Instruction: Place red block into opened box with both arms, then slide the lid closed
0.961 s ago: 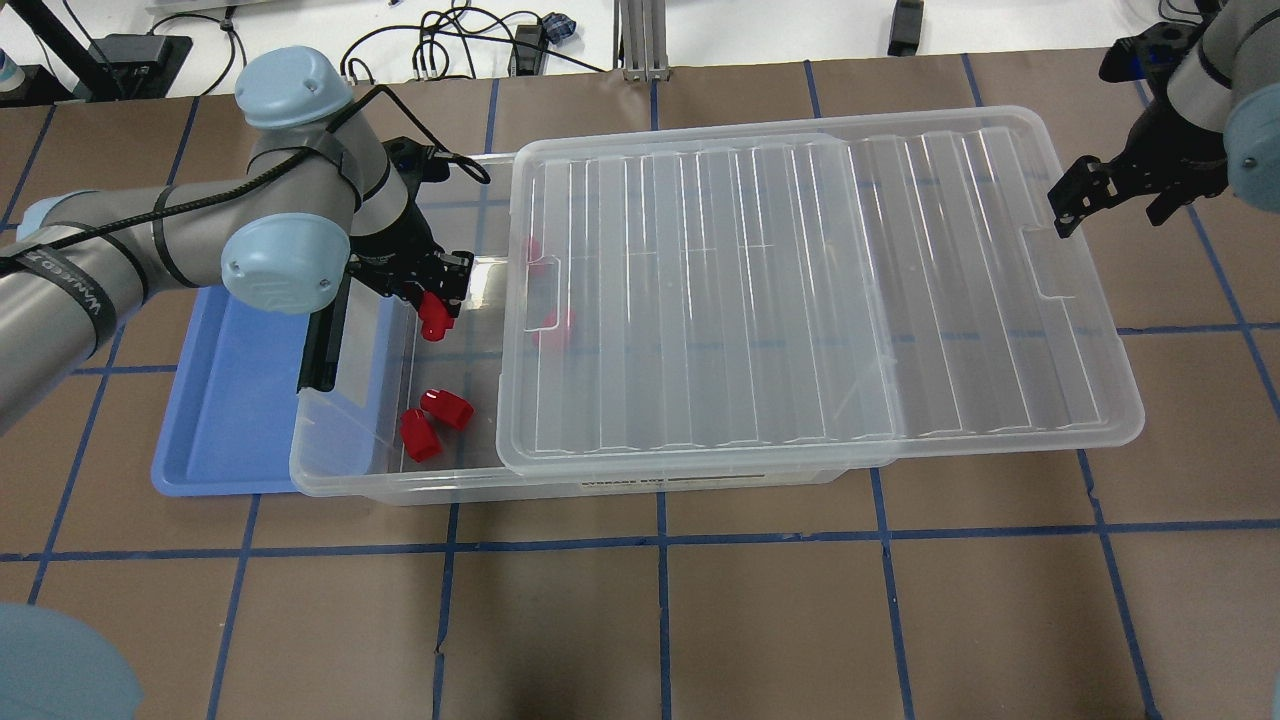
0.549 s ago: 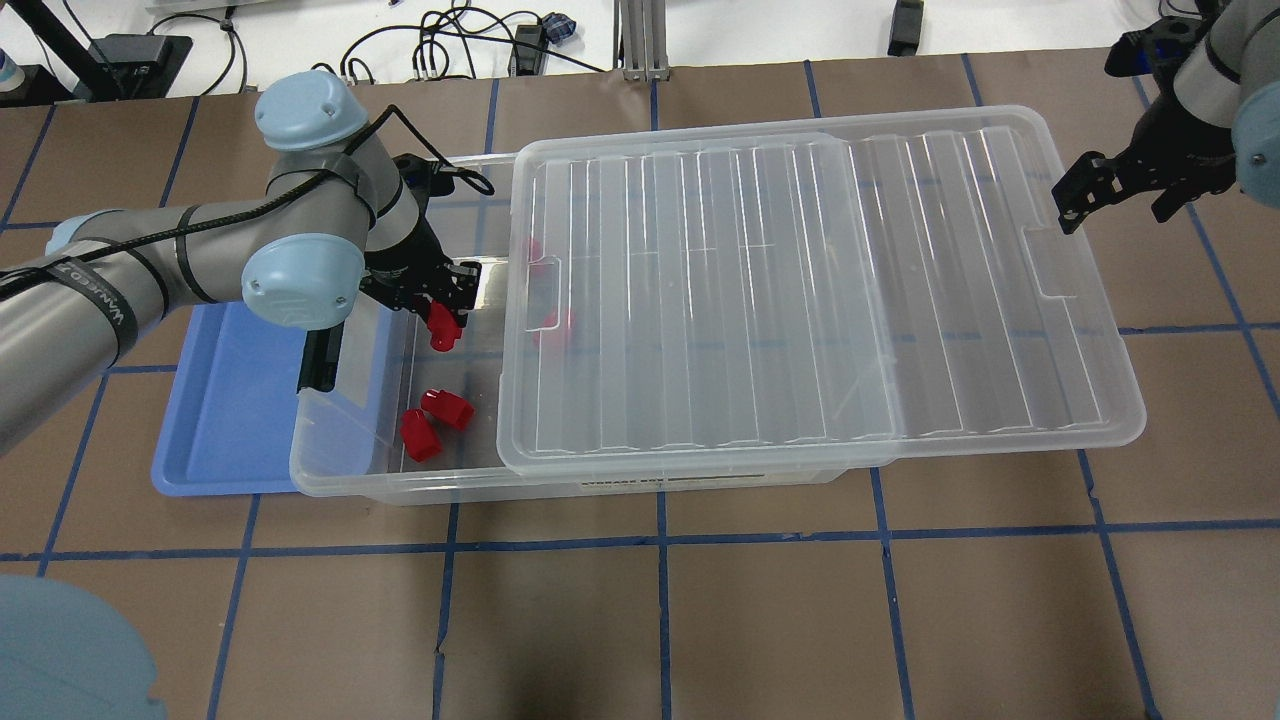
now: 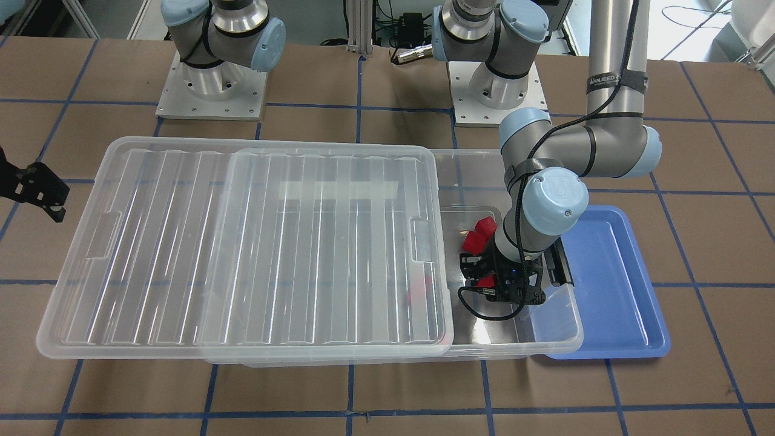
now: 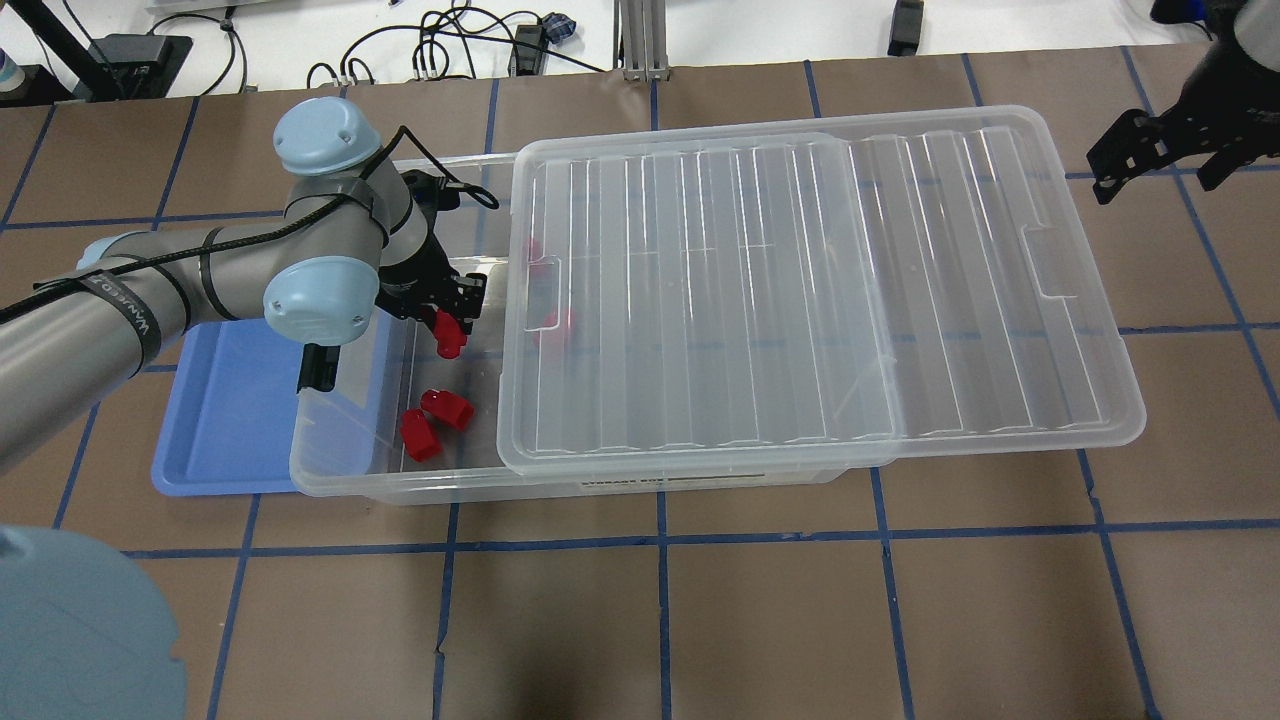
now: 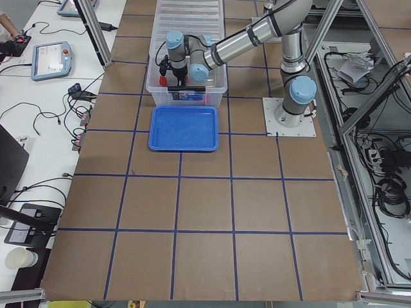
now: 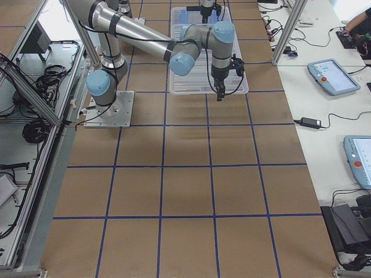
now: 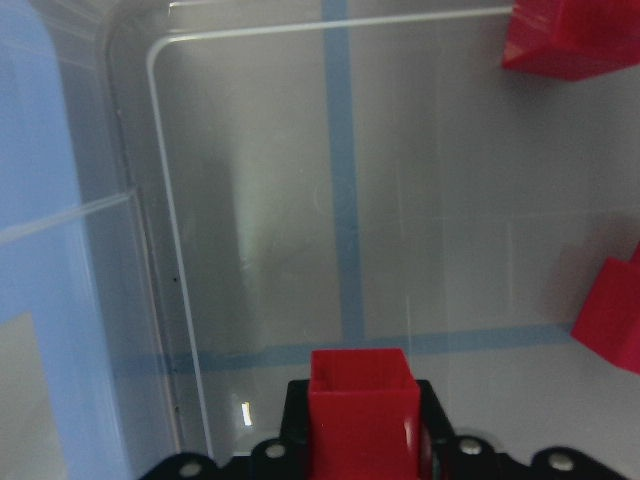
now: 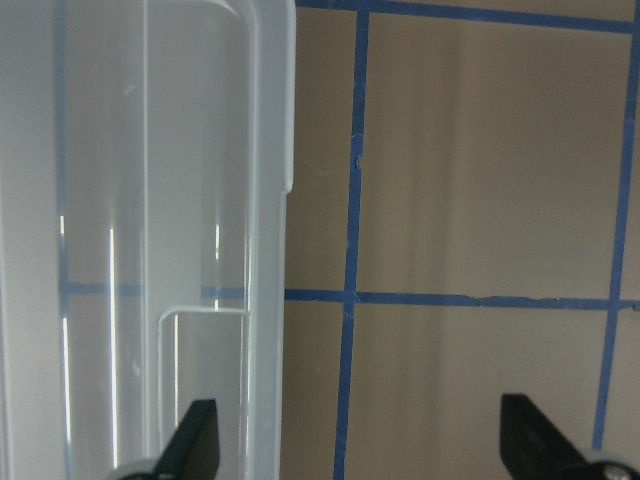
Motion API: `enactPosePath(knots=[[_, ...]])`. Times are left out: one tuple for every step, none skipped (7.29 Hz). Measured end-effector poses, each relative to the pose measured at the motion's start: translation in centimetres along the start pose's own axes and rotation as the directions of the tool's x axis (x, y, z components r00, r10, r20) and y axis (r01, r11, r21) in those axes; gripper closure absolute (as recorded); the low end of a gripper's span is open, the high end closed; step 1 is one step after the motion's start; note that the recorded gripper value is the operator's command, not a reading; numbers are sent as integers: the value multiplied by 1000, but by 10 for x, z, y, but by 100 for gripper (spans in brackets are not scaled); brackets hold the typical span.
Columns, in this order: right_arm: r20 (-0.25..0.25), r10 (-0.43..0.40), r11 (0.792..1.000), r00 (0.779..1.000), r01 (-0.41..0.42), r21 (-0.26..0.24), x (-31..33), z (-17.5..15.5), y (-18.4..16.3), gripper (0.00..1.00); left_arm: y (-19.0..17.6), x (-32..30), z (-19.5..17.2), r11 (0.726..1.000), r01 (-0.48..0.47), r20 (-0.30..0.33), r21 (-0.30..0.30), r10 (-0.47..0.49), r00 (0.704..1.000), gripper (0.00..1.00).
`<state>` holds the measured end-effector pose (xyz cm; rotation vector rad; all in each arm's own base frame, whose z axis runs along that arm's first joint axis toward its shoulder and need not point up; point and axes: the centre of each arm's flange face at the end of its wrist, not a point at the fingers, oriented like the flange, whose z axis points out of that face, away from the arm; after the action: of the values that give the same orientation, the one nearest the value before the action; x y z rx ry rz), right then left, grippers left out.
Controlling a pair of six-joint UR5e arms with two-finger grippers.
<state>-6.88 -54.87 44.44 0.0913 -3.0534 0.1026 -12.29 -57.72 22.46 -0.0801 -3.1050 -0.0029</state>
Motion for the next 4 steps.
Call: enactPosePath(knots=[[-15,0,1000,1000,0,-1,0,-12,5,0,-5,0,-10,999,-1,2,40,1,1000,0],[-19,0,1000,1000,0,-7,0,-14,7,0,-7,1,-21,998,-2,2,62,2,1000,0],[-14,-1,1000,1000,1,-16,0,-11,7,0,-7,2,-32,998,-3,2,68,3,1000,0],[-9,-1,1000,1000,1,-22,-1,-7,7,0,-3,3,-43,998,-3,2,64,3,1000,0]])
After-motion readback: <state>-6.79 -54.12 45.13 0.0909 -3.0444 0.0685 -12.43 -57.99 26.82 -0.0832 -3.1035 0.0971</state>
